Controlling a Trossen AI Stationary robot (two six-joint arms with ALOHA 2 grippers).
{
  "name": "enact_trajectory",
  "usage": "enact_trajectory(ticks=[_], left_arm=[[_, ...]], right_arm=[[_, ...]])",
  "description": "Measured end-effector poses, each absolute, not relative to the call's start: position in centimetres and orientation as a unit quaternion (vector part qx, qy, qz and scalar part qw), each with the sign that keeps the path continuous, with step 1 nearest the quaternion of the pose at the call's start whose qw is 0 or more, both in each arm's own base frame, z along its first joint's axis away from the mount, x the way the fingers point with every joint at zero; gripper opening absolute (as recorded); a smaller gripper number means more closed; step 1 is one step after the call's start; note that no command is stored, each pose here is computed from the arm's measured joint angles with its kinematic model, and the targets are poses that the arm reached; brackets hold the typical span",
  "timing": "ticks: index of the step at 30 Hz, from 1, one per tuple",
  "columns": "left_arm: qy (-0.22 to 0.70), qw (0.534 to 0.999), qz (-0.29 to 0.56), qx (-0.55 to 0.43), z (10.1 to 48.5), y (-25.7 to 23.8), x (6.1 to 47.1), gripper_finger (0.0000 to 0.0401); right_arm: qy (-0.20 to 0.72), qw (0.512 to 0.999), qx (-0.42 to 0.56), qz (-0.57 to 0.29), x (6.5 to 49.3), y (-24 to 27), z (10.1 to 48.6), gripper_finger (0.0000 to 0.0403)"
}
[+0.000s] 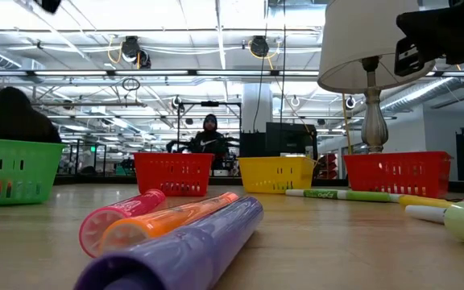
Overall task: Pick & Place Markers
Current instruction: Put the brown marker pen into the left red bin
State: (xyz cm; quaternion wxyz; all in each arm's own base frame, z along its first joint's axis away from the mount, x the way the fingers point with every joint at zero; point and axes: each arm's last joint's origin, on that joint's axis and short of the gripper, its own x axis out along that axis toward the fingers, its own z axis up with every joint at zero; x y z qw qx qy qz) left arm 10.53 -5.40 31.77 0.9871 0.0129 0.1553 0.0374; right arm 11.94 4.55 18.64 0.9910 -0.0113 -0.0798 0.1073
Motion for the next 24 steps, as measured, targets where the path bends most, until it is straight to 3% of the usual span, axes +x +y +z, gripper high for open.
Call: enact_trajectory(ticks=[4,9,16,24], left_arm=[[0.134,0.988,0.073,0.017,27.8,-5.3,10.7,0.0008],[0.075,0.995,0.070,0.019,24.6,-5.9,11.4,0.0007],[0.010,0.987,0.140,0.080,19.8,-5.7,11.2,0.0004],[0.006,0.990,0.115,0.085,18.4,-5.4,10.6,0.0003]], right_arm=[[-0.077,0.991,-0.010,0.106,11.9,4.5,18.6,0.0000],[-0.075,0.994,-0.012,0.083,12.0,4.4,18.6,0.0000],[-0.054,0.998,-0.023,0.009,12.1,4.0,18.2,0.0000],[-0.021,0.999,-0.039,-0.026,12.2,3.8,17.6,0.0000]])
